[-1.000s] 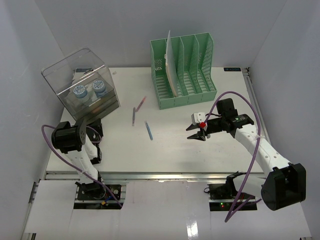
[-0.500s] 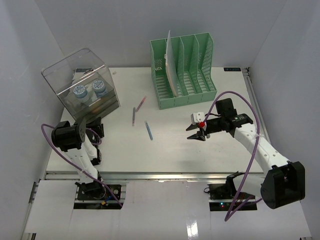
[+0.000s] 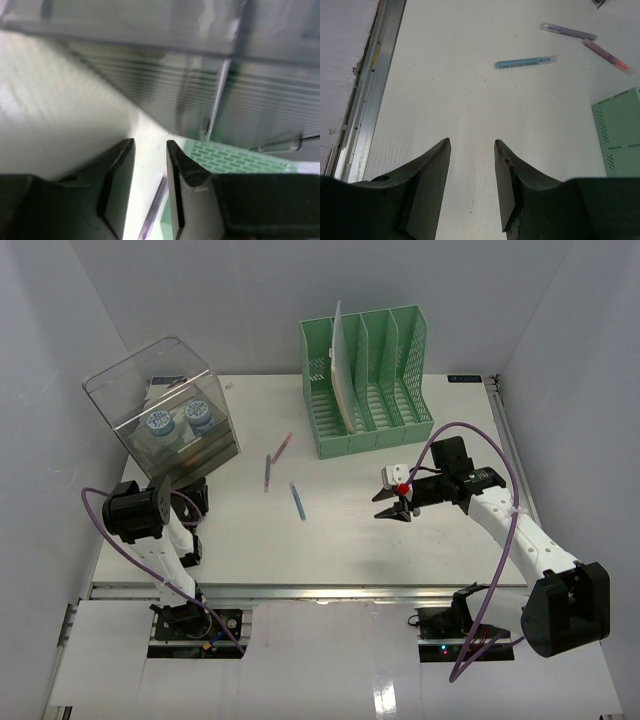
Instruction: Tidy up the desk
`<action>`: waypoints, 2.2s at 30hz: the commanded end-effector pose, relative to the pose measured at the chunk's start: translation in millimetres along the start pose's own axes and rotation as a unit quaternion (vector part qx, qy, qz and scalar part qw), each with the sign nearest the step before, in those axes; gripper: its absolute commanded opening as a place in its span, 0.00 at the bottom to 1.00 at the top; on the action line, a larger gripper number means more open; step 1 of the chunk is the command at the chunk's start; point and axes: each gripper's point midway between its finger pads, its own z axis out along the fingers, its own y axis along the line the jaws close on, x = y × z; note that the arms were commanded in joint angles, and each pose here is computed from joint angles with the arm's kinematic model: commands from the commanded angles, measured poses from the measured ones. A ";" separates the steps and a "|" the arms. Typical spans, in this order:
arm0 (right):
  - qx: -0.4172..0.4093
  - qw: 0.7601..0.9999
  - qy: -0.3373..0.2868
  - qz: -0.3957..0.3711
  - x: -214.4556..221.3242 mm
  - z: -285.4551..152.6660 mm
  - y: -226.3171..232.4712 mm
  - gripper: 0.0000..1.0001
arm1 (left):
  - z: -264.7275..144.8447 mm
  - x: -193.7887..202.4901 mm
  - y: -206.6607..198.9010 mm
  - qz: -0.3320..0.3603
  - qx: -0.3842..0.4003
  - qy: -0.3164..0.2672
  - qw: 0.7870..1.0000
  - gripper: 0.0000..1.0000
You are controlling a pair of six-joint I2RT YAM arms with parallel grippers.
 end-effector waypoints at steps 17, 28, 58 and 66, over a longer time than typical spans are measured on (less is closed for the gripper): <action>0.000 1.000 0.000 0.002 4.8 1.6 -2.9 0.48 | -34.3 1.9 -127.6 0.062 0.230 0.010 0.971 0.66; 0.001 1.000 0.004 0.002 6.5 1.5 -3.6 0.48 | -4.3 -16.0 -100.7 0.036 0.161 -0.023 0.986 0.58; -0.005 1.000 0.006 0.015 11.8 4.4 -2.8 0.48 | -56.4 9.5 -76.8 0.052 0.187 0.070 0.979 0.00; -0.007 1.000 0.010 0.023 16.3 5.8 -2.9 0.48 | -92.5 24.1 -76.8 0.060 0.191 0.102 0.974 0.00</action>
